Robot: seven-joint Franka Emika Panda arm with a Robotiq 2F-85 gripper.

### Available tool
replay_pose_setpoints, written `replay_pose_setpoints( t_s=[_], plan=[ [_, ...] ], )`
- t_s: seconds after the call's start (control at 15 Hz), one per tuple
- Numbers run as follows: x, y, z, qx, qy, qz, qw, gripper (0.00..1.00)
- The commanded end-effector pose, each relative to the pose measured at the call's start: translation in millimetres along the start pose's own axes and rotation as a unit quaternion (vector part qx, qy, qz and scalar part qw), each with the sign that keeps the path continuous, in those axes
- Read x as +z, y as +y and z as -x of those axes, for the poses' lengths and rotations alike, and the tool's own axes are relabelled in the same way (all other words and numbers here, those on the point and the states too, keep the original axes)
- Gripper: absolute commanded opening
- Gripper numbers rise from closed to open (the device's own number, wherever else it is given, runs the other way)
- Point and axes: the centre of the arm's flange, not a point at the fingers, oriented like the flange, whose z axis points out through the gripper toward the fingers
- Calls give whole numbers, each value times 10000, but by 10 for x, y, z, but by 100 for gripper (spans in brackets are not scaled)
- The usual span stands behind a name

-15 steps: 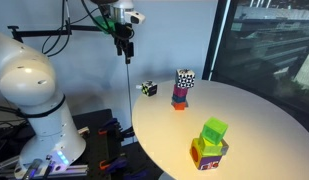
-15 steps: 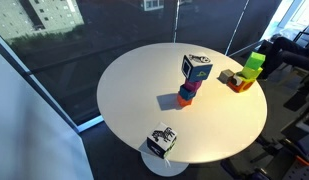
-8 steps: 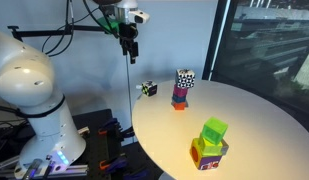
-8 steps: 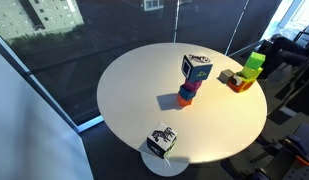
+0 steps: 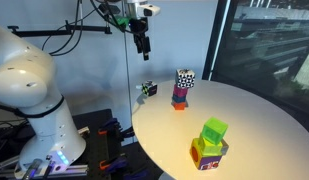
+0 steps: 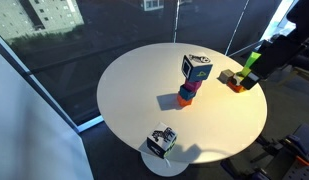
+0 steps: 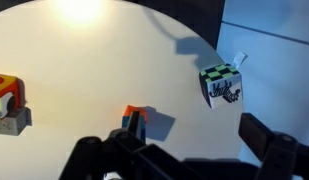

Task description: Put the white and blue dice on the table

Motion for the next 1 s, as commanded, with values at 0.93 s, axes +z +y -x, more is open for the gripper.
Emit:
replay_pose_setpoints(
  t_s=[0.93],
  plan=[
    [-227, -109, -1182, 1355, -11, 1136, 9842, 100]
  ],
)
